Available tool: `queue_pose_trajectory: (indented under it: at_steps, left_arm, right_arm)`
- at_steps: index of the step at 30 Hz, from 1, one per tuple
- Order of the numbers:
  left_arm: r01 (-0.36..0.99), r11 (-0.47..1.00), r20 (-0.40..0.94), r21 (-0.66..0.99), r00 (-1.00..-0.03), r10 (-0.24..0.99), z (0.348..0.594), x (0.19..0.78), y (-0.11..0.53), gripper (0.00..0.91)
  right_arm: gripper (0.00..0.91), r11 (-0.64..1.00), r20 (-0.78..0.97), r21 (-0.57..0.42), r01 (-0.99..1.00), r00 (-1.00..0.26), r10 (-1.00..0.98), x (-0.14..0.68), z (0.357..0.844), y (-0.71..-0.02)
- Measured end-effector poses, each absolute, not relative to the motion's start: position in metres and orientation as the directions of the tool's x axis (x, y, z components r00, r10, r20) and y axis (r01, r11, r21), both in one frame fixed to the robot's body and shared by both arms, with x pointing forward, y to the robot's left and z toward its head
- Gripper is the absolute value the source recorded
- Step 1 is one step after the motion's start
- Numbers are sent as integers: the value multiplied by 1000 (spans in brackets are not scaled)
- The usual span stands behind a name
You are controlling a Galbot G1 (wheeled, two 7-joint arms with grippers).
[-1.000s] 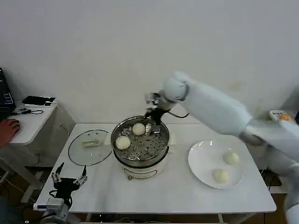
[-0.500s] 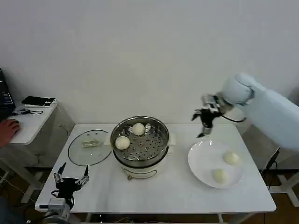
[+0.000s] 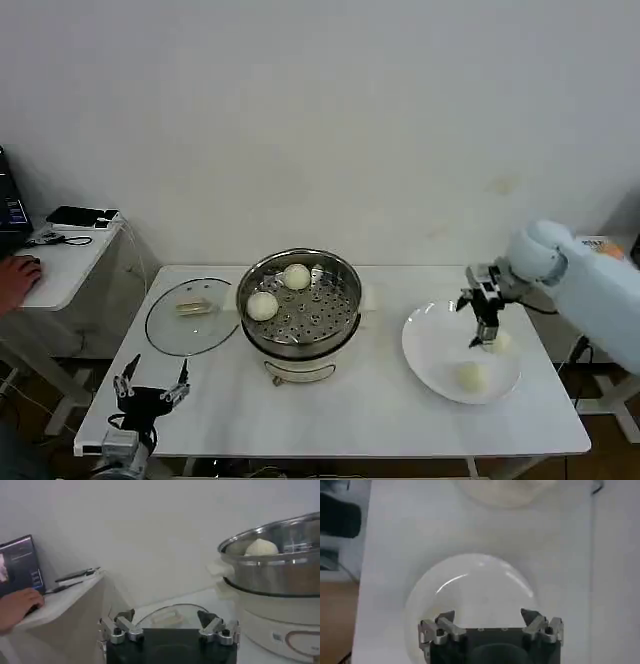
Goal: Take steamed baozi put them in steamer then cover it.
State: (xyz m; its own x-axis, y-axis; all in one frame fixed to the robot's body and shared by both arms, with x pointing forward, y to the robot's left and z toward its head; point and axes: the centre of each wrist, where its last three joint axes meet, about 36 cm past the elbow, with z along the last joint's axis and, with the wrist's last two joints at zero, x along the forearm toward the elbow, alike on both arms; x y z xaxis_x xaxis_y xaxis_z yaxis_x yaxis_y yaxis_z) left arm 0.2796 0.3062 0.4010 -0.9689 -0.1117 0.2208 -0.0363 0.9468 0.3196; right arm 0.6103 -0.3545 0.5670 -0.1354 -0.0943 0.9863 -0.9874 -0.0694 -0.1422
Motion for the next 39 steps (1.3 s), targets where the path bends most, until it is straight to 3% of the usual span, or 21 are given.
queue_pose_trajectory:
  at_steps: [19,39]
  left_arm:
    - [-34,943,243,332,-963,-120,395,276,312,907]
    - [-34,943,252,332,-960,-124,393,274,312,907]
  right_arm:
    - [907,-66,998,-64,-996,-62,-30,598,496,-352]
    - [907,-45,999,-40,-998,-39,-14,592,465,-358]
